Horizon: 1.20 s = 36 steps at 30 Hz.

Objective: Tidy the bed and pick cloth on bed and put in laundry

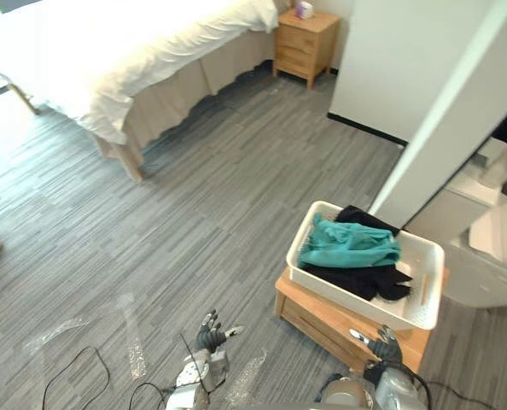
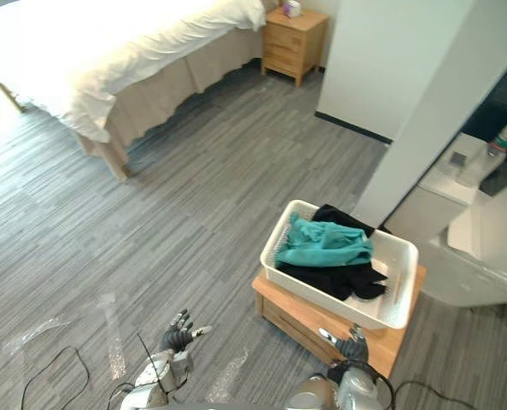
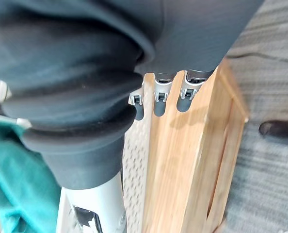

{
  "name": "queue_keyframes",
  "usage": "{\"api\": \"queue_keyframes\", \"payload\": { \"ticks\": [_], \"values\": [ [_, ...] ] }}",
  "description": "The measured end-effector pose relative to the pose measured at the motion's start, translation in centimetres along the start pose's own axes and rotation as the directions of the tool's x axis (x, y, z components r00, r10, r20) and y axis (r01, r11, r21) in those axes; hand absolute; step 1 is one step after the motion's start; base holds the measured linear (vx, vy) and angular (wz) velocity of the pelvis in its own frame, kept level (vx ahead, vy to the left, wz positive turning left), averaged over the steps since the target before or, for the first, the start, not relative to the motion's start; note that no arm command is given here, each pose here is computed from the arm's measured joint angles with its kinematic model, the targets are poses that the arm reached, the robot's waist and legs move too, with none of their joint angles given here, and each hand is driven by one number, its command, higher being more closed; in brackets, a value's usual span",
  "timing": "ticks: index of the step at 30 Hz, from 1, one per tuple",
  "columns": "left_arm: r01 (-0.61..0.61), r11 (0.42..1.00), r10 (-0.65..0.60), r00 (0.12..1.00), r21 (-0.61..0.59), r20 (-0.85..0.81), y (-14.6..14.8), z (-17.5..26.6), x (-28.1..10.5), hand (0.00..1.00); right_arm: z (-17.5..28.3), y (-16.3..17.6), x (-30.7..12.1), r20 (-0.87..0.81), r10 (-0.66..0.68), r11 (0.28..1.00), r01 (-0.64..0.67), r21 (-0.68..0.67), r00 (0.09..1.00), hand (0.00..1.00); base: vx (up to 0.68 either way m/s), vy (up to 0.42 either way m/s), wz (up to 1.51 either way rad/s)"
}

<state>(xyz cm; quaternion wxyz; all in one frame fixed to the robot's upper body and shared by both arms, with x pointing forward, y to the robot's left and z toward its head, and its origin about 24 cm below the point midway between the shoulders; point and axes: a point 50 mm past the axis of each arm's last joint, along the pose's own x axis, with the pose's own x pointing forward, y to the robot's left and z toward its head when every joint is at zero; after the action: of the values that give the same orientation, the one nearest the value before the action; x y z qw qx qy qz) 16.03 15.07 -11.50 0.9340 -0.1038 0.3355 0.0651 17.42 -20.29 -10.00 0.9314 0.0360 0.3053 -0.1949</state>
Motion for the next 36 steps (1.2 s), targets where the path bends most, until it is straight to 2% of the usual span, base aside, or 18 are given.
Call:
{"api": "queue_keyframes", "payload": {
  "ticks": [4, 8, 11, 13, 22, 36],
  "values": [
    [0.010, 0.999, -0.009, 1.000, 0.034, -0.002, -0.2, -0.3, -0.3, 0.00, 0.0, 1.6, -1.1, 0.035, 0.070, 0.996, -0.068, -0.054, 0.997, 0.00, -0.02, 0.054, 0.81],
    [0.001, 0.996, -0.002, 1.000, 0.095, 0.013, 0.6, 0.1, -0.1, 0.00, -0.7, 4.7, -3.0, 0.046, 0.203, 0.978, -0.200, -0.067, 0.978, 0.00, -0.02, -0.131, 1.32],
    [0.061, 0.987, -0.061, 0.998, 0.150, -0.009, -0.9, -0.6, -0.3, 0.00, -0.3, 5.3, -3.4, 0.078, 0.237, 0.970, -0.231, -0.075, 0.968, 0.00, -0.04, -0.119, 1.35],
    [0.053, 0.982, -0.053, 0.999, 0.179, -0.004, -0.4, -0.3, -0.1, 0.00, -0.8, 5.7, -3.8, 0.070, 0.271, 0.961, -0.265, -0.080, 0.960, 0.00, -0.04, -0.221, 1.16],
    [0.051, 0.984, -0.054, 0.998, 0.169, 0.012, -1.3, 0.1, 0.3, 0.00, 0.2, 6.3, -2.5, 0.076, 0.307, 0.949, -0.299, -0.101, 0.949, 0.00, -0.07, -0.057, 0.29],
    [-0.018, 0.991, 0.019, 1.000, 0.136, -0.013, 0.4, -0.7, -0.2, 0.00, -3.4, 4.1, -4.1, -0.038, 0.236, 0.970, -0.238, -0.048, 0.971, 0.00, -0.10, 0.042, 0.28]
  ]
}}
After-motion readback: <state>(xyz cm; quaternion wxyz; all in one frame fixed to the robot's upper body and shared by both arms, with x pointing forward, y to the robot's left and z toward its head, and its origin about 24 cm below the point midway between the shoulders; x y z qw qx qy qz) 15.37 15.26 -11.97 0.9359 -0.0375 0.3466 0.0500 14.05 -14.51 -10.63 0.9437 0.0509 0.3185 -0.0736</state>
